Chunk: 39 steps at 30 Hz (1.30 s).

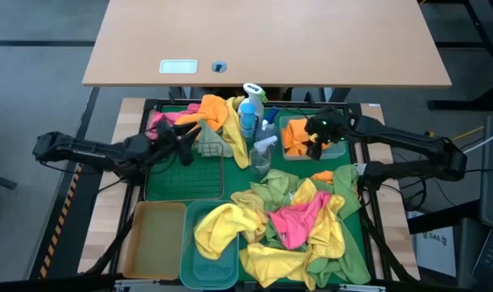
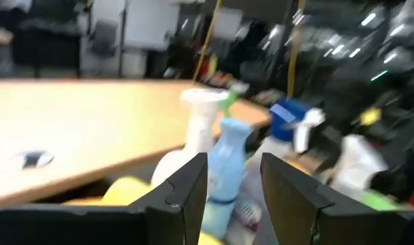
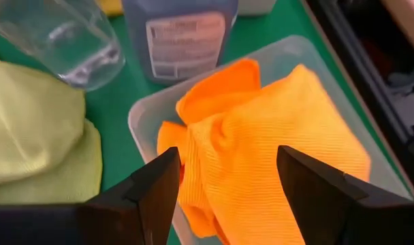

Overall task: Sort microfiber towel by color & place in baskets
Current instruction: Put the green towel into the wire basket

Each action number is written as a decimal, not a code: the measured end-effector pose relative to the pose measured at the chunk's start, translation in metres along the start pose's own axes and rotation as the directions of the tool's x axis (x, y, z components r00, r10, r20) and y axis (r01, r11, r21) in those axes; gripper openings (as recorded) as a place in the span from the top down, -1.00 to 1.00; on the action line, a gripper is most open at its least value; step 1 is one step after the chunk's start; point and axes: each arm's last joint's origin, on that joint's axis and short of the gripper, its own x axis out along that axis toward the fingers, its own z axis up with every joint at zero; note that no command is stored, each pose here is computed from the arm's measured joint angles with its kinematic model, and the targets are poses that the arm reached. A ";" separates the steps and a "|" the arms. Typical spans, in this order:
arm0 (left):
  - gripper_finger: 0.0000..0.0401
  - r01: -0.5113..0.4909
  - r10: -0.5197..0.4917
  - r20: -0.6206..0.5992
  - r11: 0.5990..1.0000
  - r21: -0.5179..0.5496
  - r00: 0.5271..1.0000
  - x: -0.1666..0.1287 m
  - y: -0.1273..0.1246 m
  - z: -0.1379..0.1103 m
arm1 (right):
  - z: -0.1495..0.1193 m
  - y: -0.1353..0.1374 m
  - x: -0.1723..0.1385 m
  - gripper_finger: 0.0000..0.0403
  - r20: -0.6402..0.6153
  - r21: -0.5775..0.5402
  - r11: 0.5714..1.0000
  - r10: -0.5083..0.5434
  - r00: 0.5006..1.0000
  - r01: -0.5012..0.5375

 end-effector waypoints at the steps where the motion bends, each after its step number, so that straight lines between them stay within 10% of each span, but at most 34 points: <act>1: 0.34 -0.027 0.027 -0.038 1.000 0.003 0.999 0.006 -0.002 0.001 | 0.000 0.000 -0.004 -0.21 0.018 0.000 1.000 -0.002 1.000 0.002; 11: 0.34 -0.202 0.190 -0.372 0.979 0.007 0.909 0.051 0.002 -0.014 | -0.009 0.001 -0.043 -0.21 0.143 0.057 0.998 -0.006 0.990 -0.003; 23: 0.34 -0.326 0.278 -0.503 0.945 -0.009 0.819 0.060 0.021 -0.031 | -0.012 0.009 -0.057 -0.21 0.214 0.056 0.968 0.227 0.950 -0.244; 39: 0.38 -0.313 0.266 -0.604 0.949 0.029 0.751 0.072 0.020 -0.055 | -0.012 0.009 -0.057 -0.21 0.217 0.046 0.967 0.236 0.947 -0.252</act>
